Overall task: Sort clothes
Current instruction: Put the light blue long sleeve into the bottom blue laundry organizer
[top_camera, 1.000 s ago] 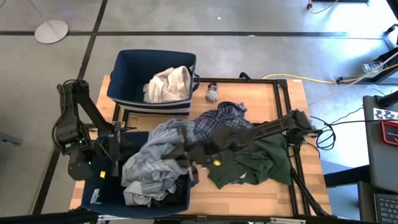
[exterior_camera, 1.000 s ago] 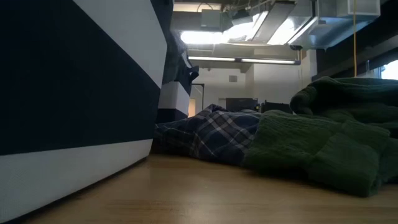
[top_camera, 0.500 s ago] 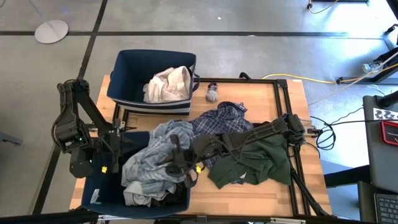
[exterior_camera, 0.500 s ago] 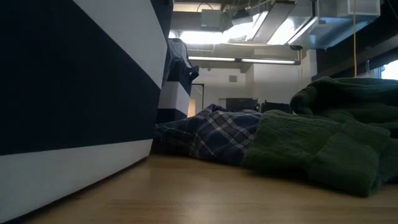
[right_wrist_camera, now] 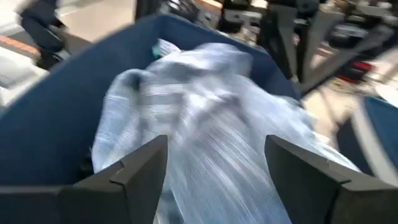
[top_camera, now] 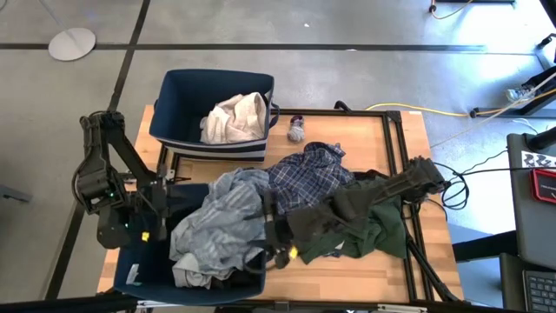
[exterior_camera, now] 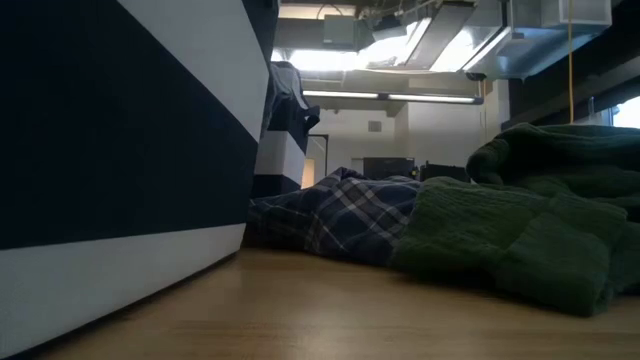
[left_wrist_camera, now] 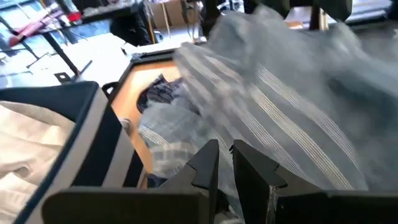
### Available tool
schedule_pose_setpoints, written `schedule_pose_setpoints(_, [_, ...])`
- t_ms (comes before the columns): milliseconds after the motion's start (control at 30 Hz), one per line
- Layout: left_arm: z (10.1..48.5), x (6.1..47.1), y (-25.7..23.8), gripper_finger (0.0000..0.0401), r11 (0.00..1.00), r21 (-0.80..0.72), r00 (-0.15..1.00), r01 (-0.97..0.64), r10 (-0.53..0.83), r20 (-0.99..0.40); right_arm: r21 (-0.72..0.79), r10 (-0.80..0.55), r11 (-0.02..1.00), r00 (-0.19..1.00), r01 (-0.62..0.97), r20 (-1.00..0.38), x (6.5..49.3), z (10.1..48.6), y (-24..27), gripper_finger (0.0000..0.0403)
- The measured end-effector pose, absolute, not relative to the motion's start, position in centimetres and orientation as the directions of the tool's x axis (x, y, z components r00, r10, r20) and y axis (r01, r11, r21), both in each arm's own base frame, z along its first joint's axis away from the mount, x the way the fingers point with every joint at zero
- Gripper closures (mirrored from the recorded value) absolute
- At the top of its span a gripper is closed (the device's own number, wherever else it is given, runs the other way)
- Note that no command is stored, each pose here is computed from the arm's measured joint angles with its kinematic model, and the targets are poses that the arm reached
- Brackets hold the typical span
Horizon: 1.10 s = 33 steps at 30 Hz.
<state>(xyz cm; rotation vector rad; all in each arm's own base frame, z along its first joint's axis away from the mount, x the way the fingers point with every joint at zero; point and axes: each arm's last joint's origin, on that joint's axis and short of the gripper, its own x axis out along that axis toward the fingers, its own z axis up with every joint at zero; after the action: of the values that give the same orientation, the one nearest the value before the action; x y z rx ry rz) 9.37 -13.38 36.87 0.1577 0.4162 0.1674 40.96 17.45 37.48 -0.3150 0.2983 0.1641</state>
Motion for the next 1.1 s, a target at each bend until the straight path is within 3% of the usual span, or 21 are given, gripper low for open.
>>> schedule_pose_setpoints(200, [37.1,9.9,-14.2,0.0361,0.956,0.196,0.926,-0.219,0.267,-0.268,-0.363,-0.097,0.931,0.930,-0.040,-0.353,37.2,38.9,19.0,0.0136])
schedule_pose_setpoints(367, [36.6,12.1,-16.6,0.0361,0.950,0.238,0.929,-0.200,0.262,-0.262,-0.416,-0.275,0.904,0.879,0.099,-0.388,34.3,38.9,20.0,0.0138])
schedule_pose_setpoints(533, [35.9,15.7,-18.6,0.0361,0.973,0.225,0.920,-0.059,0.140,-0.365,-0.480,-0.440,0.852,0.785,0.210,-0.437,32.5,37.7,19.6,0.0139])
schedule_pose_setpoints(733, [33.9,20.0,-18.7,0.0361,0.983,0.174,0.863,0.052,0.044,-0.504,-0.486,-0.541,0.825,0.656,0.290,-0.527,31.1,36.2,17.8,0.0139])
schedule_pose_setpoints(933, [30.4,22.5,-18.7,0.0361,0.985,0.149,0.729,0.083,0.042,-0.683,-0.515,-0.633,0.767,0.582,0.384,-0.509,30.3,34.9,17.0,0.0139])
schedule_pose_setpoints(1100, [27.2,22.8,-19.0,0.0361,0.972,0.231,0.588,0.031,0.169,-0.791,-0.545,-0.660,0.744,0.547,0.386,-0.514,30.3,32.7,16.8,0.0139])
